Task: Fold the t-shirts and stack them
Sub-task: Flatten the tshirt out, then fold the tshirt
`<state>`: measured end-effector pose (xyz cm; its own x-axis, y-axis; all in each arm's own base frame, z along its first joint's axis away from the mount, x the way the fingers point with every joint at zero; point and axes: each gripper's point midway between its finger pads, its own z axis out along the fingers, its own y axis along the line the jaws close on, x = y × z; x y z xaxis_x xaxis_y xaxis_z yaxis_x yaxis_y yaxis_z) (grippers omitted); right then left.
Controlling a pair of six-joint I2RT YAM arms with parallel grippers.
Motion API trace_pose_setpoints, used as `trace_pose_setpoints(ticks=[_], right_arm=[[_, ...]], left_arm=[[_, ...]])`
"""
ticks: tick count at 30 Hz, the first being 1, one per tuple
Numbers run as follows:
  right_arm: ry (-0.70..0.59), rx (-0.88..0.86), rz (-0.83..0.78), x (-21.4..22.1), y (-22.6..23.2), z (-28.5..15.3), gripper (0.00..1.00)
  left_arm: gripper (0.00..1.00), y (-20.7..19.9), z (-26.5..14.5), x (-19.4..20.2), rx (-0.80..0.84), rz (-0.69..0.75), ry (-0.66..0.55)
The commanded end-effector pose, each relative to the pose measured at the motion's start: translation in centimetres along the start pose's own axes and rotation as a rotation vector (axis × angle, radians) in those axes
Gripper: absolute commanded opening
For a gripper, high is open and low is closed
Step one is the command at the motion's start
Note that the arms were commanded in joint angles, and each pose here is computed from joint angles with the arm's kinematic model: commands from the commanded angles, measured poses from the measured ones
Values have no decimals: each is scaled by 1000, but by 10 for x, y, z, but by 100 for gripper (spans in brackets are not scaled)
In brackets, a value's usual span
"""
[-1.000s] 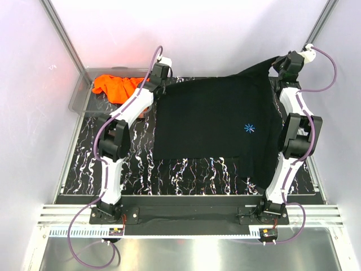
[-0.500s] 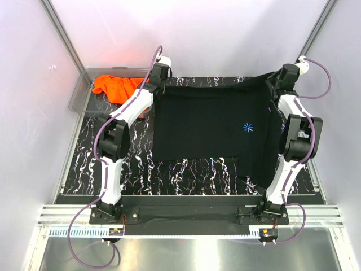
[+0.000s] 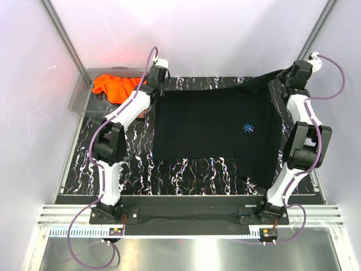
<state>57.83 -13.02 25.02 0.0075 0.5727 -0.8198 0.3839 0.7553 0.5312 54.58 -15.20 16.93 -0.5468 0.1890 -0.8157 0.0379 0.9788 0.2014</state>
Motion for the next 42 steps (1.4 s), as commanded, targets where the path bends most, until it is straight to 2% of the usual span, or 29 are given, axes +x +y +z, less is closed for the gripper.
trace_pose_setpoints(ticks=[1, 2, 9, 11, 12, 13, 14, 15, 16, 17, 18, 20, 21, 23, 24, 25, 26, 28, 30, 31, 32, 34, 36, 41, 42], right_arm=[[-24, -81, -4, -28, 28, 0, 0], [33, -52, -9, -11, 18, 8, 0], [119, -81, -2, 14, 19, 18, 1], [178, -57, 7, 29, 11, 16, 4], [213, -69, 16, 36, 13, 14, 5], [310, -19, 22, 60, 0, 9, 11], [353, 0, 28, 59, 3, 5, 21], [417, 64, 32, 69, -8, -1, 24], [560, 189, 36, 98, -32, -22, 29], [602, 234, 40, 103, -39, -33, 34], [632, 276, 35, 107, -46, -43, 46], [697, 352, 22, 115, -60, -74, 55], [712, 365, 0, 114, -63, -83, 59], [765, 392, -29, 116, -69, -110, 60], [819, 415, -51, 130, -77, -126, 59], [828, 407, -59, 128, -74, -142, 59], [897, 426, -71, 150, -84, -162, 58], [932, 397, -104, 163, -74, -189, 58], [1006, 439, -114, 189, -88, -219, 58], [992, 428, -119, 190, -87, -226, 58], [1033, 438, -119, 207, -95, -239, 58], [1041, 422, -85, 219, -94, -242, 56], [1077, 403, -76, 237, -92, -246, 53], [1098, 376, -97, 269, -83, -225, 50], [1098, 376, -93, 272, -80, -221, 50]], left_arm=[[0, 9, -24, -57, 25, -69, -130], [0, 7, -19, -57, 26, -60, -118], [0, -1, -7, -47, 44, -48, -79], [0, -9, -4, -39, 74, -50, -54], [6, -12, -3, -36, 85, -54, -40], [18, -15, -3, -25, 90, -59, 8], [39, -14, -7, -20, 63, -64, 31], [40, -15, -10, -13, 55, -65, 60], [41, -15, -21, -1, 52, -62, 102], [43, -22, -30, 6, 50, -45, 112], [53, -24, -40, 11, 48, -34, 119], [73, -30, -74, 22, 55, -17, 121], [78, -32, -85, 27, 67, -17, 126], [79, -32, -116, 42, 110, -5, 144], [77, -25, -136, 36, 125, -38, 122], [76, -20, -142, 59, 129, -27, 173], [75, -22, -152, 67, 163, -34, 185], [73, -16, -174, 87, 201, -60, 204], [73, -21, -187, 103, 264, -89, 236], [70, -21, -195, 117, 278, -122, 263], [67, -26, -200, 125, 310, -141, 284], [61, -25, -205, 143, 302, -194, 324], [59, -23, -207, 151, 285, -222, 332], [55, -18, -201, 172, 252, -326, 386], [50, -19, -199, 176, 251, -348, 405]])
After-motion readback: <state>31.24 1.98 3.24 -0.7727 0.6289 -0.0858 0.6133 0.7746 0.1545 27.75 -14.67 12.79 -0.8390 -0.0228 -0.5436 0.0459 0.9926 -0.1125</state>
